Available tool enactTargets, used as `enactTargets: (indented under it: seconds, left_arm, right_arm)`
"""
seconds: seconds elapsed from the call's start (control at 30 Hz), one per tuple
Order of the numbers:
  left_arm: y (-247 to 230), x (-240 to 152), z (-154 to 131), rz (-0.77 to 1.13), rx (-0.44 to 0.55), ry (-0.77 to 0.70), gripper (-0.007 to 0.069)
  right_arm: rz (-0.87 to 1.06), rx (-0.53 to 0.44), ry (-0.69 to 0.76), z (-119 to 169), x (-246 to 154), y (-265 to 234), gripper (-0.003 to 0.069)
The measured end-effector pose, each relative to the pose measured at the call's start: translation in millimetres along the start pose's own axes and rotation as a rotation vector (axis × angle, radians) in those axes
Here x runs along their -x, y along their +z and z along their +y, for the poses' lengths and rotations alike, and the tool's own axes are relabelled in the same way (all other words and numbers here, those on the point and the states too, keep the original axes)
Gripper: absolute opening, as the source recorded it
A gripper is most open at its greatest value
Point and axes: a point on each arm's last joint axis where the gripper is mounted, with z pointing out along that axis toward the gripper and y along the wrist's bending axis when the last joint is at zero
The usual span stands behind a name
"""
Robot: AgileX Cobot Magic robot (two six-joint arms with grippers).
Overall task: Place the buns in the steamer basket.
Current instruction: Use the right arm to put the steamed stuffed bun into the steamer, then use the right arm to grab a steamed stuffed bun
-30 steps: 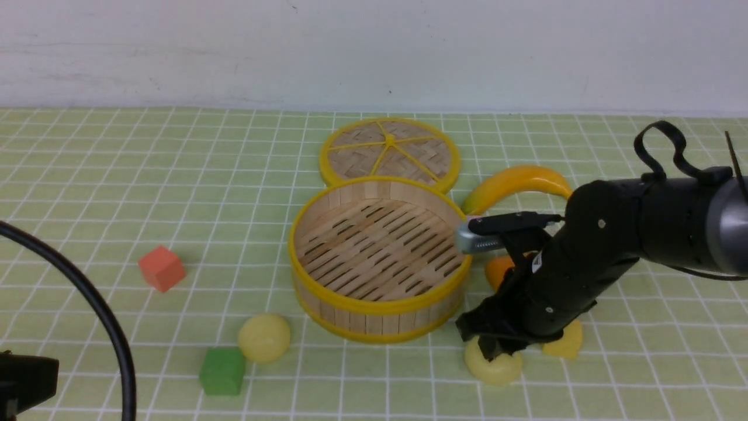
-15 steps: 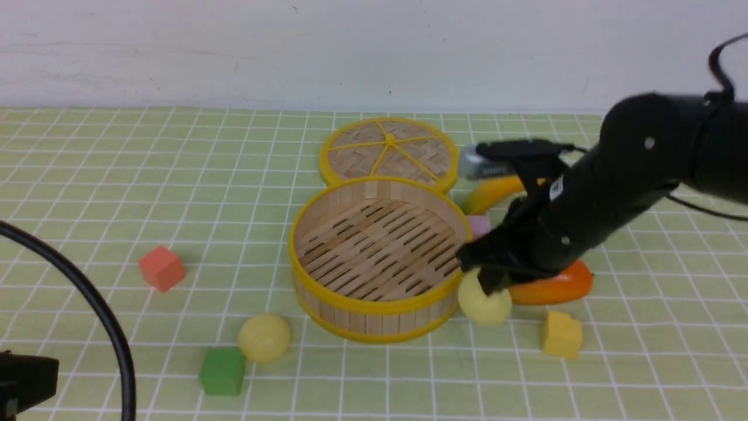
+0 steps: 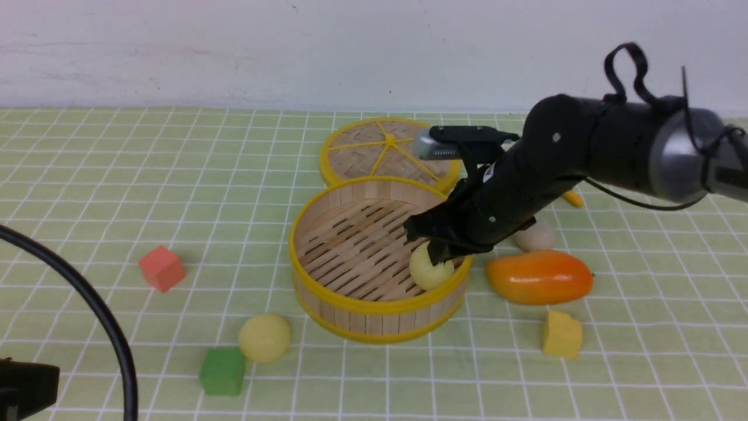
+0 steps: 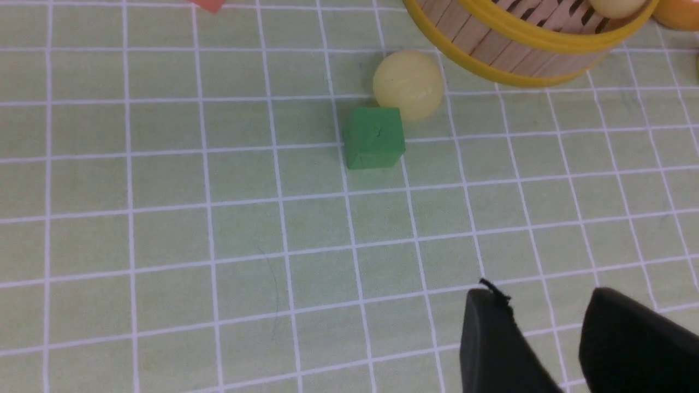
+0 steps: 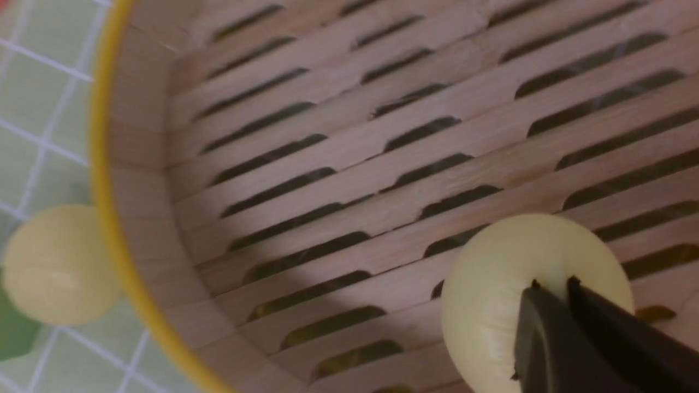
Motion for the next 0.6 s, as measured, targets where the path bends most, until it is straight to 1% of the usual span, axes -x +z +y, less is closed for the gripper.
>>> enactTargets:
  seconds: [0.07,0.17,0.2,0.27,0.3,0.37,0.43,0.47,0.53,0.57,0.6]
  left_arm:
    - [0,0,0,0.002,-0.005,-0.003,0.0238]
    - [0,-1,-2,0.008,-0.02,-0.013,0.0238]
    - [0,-1,-2,0.008,-0.02,-0.013,0.0238]
    - [0,-1,-2,0.01,-0.021,-0.013,0.0238]
    - [0,-1,-2,0.01,-0.021,-0.013,0.0238]
    - [0,-1,-2,0.01,-0.022,-0.014,0.0238]
    - [0,-1,-2,0.01,-0.022,-0.014,0.0238]
    - [0,-1,-2,0.01,-0.023,-0.015,0.0238]
    - [0,-1,-2,0.008,-0.024,-0.015,0.0238]
    - [0,-1,-2,0.008,-0.024,-0.015,0.0238]
    - [0,-1,-2,0.008,-0.024,-0.015,0.0238]
  right_arm:
    - [-0.005,-0.001,0.001,0,0,1,0.0036]
    - [-0.012,-0.001,0.001,0,1,-1,0.0123]
    - [-0.013,0.0,0.0,0,1,-1,0.0129]
    - [-0.019,0.003,-0.003,2,3,-7,0.0225]
    - [-0.021,0.004,-0.004,2,3,-8,0.0241]
    - [-0.034,0.011,-0.011,5,7,-21,0.0321]
    - [-0.061,0.011,-0.017,5,16,-38,0.0375]
    - [-0.085,0.002,-0.019,1,22,-49,0.0403]
    - [-0.138,-0.028,-0.017,-12,33,-68,0.0432]
    - [-0.144,-0.032,-0.016,-13,34,-71,0.0435]
    - [-0.176,-0.069,-0.012,-27,41,-81,0.0441]
